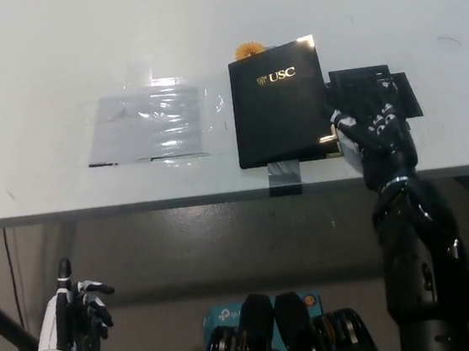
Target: The robot uses its right hand to push the cover of the diary kept in the middle of the desk towards the left to open it
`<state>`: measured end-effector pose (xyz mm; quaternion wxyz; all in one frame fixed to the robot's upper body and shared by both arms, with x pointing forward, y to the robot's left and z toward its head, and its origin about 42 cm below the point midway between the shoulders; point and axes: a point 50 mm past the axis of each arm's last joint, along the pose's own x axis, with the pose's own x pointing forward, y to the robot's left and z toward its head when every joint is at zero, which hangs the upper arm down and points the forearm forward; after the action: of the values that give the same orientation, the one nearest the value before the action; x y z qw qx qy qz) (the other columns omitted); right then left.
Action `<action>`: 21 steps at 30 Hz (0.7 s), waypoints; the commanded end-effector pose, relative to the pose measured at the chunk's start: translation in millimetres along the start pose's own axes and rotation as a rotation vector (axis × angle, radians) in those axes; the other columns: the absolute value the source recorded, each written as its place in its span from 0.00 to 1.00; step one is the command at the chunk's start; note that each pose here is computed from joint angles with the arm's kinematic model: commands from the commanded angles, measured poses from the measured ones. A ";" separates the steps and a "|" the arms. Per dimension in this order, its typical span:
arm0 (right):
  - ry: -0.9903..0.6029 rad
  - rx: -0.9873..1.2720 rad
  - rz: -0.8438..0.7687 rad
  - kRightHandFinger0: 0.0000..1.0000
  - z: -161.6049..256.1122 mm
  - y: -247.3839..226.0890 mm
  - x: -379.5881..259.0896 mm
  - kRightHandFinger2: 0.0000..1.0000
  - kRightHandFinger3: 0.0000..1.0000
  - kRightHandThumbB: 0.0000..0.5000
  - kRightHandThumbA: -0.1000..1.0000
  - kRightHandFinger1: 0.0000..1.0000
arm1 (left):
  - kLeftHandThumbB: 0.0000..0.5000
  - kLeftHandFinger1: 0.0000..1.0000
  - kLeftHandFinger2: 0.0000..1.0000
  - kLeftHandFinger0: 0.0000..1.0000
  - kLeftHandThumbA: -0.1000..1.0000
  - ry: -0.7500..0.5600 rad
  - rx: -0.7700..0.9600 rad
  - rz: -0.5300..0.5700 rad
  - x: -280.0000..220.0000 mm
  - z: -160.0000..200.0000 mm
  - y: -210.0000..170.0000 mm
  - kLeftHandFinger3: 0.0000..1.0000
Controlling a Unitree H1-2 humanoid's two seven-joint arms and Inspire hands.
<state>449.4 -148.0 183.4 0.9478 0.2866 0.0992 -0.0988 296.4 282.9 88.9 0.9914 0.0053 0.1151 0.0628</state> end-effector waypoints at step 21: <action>-0.024 0.112 0.124 0.94 -17.5 70.1 -7.3 1.00 1.00 0.22 1.00 1.00 | 0.88 0.18 0.14 0.13 1.00 -0.030 0.005 -0.014 2.6 5.6 -6.5 0.30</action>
<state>446.6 -116.2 175.3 0.9342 0.3349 0.0768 -0.0955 297.0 277.7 88.3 0.9917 0.0056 0.1160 0.0547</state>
